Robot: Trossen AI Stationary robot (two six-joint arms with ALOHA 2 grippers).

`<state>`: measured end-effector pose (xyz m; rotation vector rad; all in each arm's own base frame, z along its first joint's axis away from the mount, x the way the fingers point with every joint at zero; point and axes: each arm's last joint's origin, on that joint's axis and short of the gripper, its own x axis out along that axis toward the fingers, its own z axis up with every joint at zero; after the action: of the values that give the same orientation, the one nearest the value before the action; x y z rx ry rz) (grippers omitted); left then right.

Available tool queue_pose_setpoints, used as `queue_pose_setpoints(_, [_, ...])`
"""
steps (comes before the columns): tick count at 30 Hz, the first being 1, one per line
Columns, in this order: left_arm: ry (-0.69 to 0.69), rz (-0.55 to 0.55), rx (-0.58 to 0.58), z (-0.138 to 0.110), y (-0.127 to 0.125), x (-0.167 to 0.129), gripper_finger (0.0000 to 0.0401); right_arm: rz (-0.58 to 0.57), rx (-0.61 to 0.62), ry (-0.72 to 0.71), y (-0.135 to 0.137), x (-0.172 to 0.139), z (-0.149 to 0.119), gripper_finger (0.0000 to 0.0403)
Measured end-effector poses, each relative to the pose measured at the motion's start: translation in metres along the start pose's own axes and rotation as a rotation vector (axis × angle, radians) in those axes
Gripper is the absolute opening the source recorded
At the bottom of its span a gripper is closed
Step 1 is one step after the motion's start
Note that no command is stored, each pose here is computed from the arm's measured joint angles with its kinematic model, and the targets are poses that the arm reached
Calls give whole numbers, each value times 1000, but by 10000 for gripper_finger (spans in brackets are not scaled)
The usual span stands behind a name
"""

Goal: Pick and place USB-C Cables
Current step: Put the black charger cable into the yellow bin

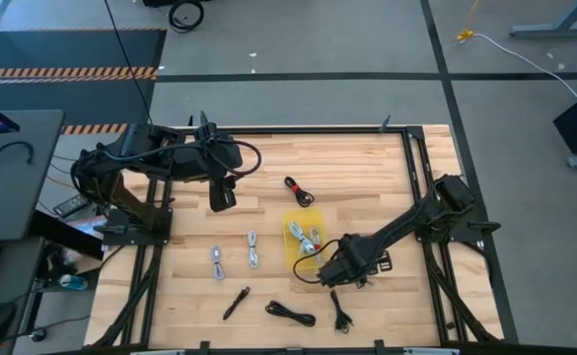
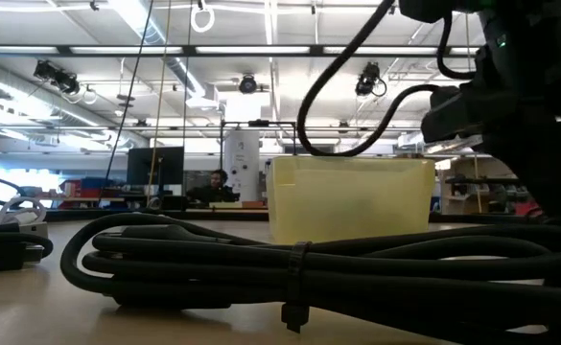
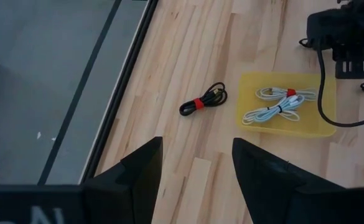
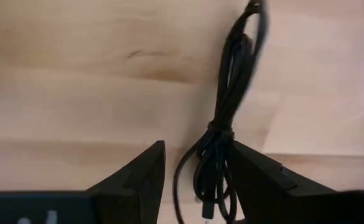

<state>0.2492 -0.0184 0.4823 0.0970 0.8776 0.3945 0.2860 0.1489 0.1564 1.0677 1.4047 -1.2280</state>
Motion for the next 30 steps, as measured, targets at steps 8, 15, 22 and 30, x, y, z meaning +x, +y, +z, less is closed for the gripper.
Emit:
queue_pose_setpoints(8, [0,0,-4,0,0,0,201,-53,-71,-17,-2,5,1,132])
queue_pose_setpoints(15, [0,0,-4,0,0,0,201,-48,-144,-14,-2,5,1,13])
queue_pose_setpoints(22, [0,0,-4,0,0,0,201,-10,-202,24,-8,-10,0,3])
queue_pose_setpoints(30, [0,0,-5,0,0,0,201,246,-97,-114,-54,-85,15,1])
